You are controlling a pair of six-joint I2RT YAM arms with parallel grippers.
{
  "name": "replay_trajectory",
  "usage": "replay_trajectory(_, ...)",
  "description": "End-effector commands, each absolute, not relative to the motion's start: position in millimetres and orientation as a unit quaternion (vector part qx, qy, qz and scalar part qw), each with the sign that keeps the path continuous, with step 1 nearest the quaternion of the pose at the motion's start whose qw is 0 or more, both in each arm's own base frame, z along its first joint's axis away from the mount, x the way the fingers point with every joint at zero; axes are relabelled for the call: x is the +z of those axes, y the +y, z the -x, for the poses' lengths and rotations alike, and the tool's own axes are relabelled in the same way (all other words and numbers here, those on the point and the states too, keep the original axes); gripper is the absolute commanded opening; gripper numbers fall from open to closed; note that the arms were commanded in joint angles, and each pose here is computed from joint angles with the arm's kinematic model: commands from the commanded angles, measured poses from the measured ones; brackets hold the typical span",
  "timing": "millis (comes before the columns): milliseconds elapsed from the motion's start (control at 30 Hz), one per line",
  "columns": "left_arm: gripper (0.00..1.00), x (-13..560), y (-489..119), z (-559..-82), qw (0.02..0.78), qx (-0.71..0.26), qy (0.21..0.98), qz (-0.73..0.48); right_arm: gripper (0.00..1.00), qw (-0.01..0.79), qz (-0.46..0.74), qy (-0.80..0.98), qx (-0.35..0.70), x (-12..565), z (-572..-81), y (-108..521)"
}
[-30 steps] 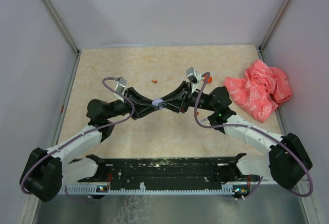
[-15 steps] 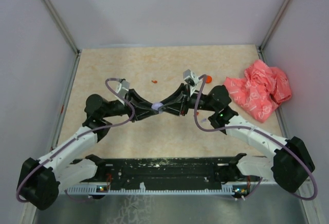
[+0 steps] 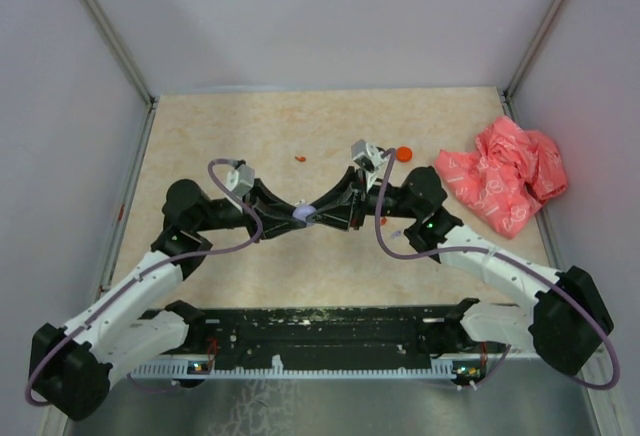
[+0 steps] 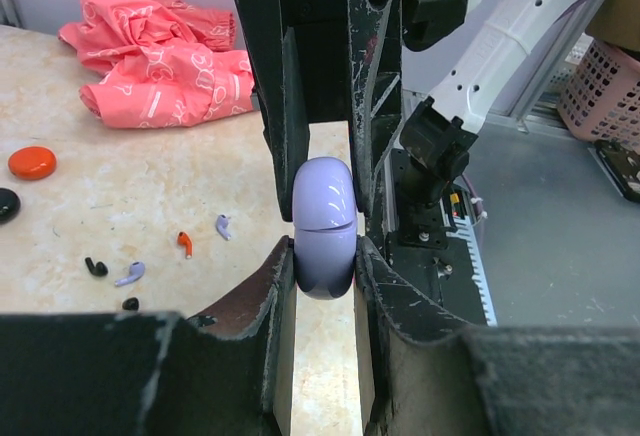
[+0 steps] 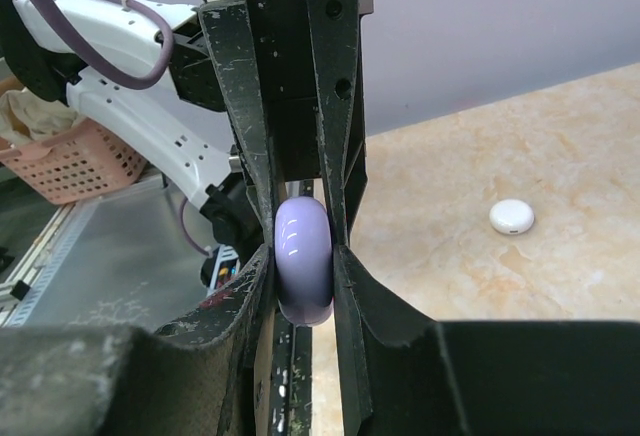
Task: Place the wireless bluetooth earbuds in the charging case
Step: Open the charging case.
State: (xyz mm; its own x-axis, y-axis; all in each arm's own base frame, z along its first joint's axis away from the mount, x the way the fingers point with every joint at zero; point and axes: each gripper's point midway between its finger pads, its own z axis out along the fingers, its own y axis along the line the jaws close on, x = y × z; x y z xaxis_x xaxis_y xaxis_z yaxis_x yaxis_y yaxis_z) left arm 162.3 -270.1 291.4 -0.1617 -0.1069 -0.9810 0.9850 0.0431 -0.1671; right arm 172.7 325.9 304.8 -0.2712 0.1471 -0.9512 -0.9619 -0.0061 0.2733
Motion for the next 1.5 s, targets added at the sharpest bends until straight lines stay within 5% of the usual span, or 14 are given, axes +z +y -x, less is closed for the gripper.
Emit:
replay_trajectory(0,0.0,309,-267,-140,0.498,-0.553,0.478,-0.467,0.25,0.525,0.367,0.514,0.57,334,-189,320)
replay_trajectory(533,0.0,299,-263,-137,0.505,-0.528,0.478,-0.488,0.27,0.54,0.346,0.533,0.552,335,-199,316)
replay_trajectory(1000,0.02,290,-259,-163,0.544,-0.484,0.522,-0.445,0.39,0.539,0.345,0.554,0.532,333,-204,314)
replay_trajectory(1100,0.13,286,-253,-189,0.566,-0.446,0.567,-0.398,0.42,0.538,0.334,0.594,0.497,324,-215,307)
replay_trajectory(1200,0.0,281,-250,-200,0.571,-0.428,0.588,-0.38,0.46,0.535,0.298,0.661,0.434,302,-234,292)
replay_trajectory(1467,0.0,270,-242,-219,0.589,-0.389,0.615,-0.35,0.48,0.483,0.196,0.806,0.281,228,-262,231)
